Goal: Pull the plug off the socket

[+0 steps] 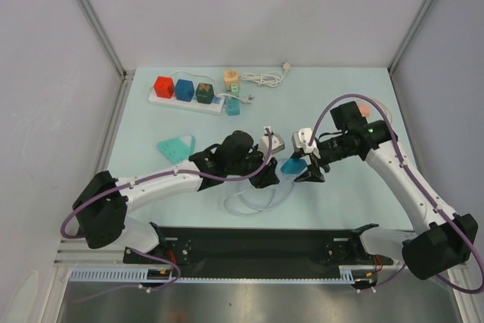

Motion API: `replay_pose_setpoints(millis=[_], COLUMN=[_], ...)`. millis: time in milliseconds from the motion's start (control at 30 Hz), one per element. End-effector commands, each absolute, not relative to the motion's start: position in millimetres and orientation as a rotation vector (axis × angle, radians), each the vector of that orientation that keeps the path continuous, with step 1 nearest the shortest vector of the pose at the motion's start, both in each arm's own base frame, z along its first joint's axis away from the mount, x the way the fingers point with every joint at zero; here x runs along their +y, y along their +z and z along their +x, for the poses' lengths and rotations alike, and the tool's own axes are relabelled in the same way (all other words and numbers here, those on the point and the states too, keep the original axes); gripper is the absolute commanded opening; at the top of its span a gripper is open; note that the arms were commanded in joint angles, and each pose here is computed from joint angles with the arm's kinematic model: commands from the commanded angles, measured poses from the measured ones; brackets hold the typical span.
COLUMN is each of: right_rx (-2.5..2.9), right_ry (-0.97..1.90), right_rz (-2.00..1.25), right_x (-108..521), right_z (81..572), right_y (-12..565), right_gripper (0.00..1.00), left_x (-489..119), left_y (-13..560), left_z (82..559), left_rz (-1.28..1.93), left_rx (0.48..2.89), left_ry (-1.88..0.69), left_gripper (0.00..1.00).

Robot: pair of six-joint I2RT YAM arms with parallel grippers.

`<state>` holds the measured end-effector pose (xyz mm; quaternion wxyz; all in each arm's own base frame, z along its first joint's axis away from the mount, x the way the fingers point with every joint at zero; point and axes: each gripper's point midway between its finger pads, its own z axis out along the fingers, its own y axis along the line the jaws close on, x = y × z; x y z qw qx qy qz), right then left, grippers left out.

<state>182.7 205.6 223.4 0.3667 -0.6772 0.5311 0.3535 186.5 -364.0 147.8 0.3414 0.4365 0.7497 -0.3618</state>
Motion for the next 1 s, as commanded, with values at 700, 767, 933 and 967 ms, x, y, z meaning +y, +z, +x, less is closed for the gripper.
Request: replay_pose_setpoints(millis=[700,767,933,967], right_rx=[1.39,1.404,1.394,1.395], right_ry=[0.686,0.665,0.673,0.673], right_rz=[-1.701,-1.711,-1.735,-1.739], right_x=[211.4,210.6,214.2,213.8], right_z=[200.3,202.3,197.6,196.4], right_y=[222.6,218.9,218.9,218.5], right_gripper=[0.34,0.36,0.18,0.12], left_x=[-376.9,-377.0,-373.6,-371.6], left_y=[210.9,212.2,206.0,204.2], left_z=[211.4,212.2,217.6,221.3], left_rz=[0.744,0.735,0.697,0.68], left_rx=[1.888,1.884,1.917,1.927], left_ry=[-1.232,-1.248,-1.242,-1.236], left_gripper=[0.0,0.0,0.0,0.0])
